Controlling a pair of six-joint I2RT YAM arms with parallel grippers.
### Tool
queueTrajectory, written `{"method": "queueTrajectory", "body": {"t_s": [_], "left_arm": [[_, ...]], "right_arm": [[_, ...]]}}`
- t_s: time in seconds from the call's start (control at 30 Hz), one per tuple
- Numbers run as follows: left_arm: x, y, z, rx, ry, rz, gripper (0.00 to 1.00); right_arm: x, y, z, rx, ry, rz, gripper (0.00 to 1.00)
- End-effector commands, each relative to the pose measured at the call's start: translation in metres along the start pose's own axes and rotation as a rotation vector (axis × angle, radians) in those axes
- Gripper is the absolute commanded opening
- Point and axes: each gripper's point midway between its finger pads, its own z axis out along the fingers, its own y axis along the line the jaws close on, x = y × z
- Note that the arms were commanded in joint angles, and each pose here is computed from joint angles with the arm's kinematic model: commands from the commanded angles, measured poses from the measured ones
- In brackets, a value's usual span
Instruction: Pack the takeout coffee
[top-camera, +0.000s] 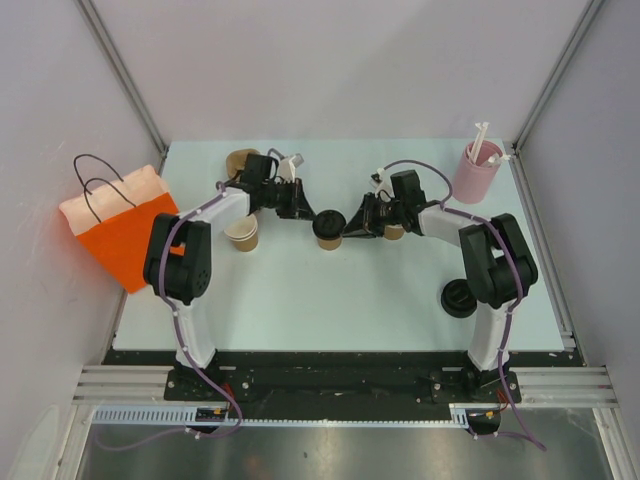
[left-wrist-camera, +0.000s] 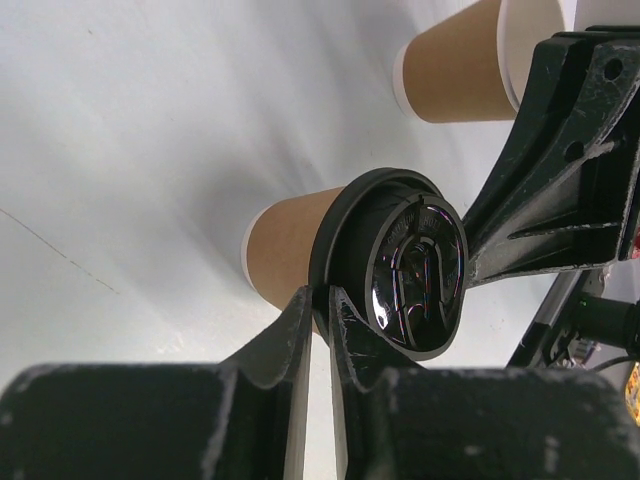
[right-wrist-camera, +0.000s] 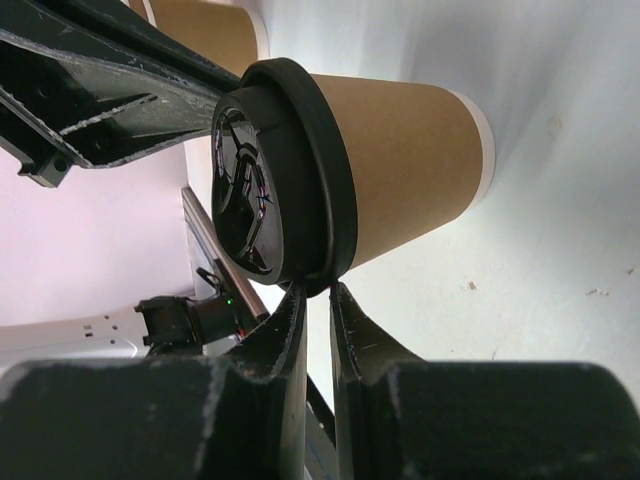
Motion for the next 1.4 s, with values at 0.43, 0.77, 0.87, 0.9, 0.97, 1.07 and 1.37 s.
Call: {"method": "queueTrajectory", "body": {"t_s": [0.43, 0.77, 0.87, 0.9, 0.97, 1.07, 1.37], "left_arm": [[-0.009, 0.048, 0.015, -0.132, 0.012, -0.024, 0.15], [-0.021, 0.043, 0.008, -0.12, -0.013, -0.004, 0.33], [-0.026, 0.043, 0.004, -0.118, -0.027, -0.005, 0.38], [-0.026, 0.044, 0.003, -0.12, -0.03, -0.011, 0.39], [-0.029, 0.046, 0.001, -0.12, -0.036, -0.02, 0.41], [-0.034, 0.046, -0.005, -0.123, -0.051, -0.022, 0.42], [-0.058, 0.033, -0.018, -0.091, -0.101, 0.023, 0.47]], "right_arm": [[-0.057, -0.024, 0.044, 0.085, -0.159, -0.04, 0.08], [-0.062, -0.021, 0.044, 0.087, -0.154, -0.061, 0.2], [-0.065, -0.014, 0.041, 0.072, -0.16, -0.077, 0.24], [-0.065, -0.013, 0.04, 0.067, -0.158, -0.079, 0.25], [-0.068, -0.01, 0.039, 0.063, -0.16, -0.09, 0.26], [-0.071, -0.002, 0.034, 0.056, -0.166, -0.114, 0.29], [-0.079, 0.027, 0.016, 0.027, -0.165, -0.207, 0.37]]}}
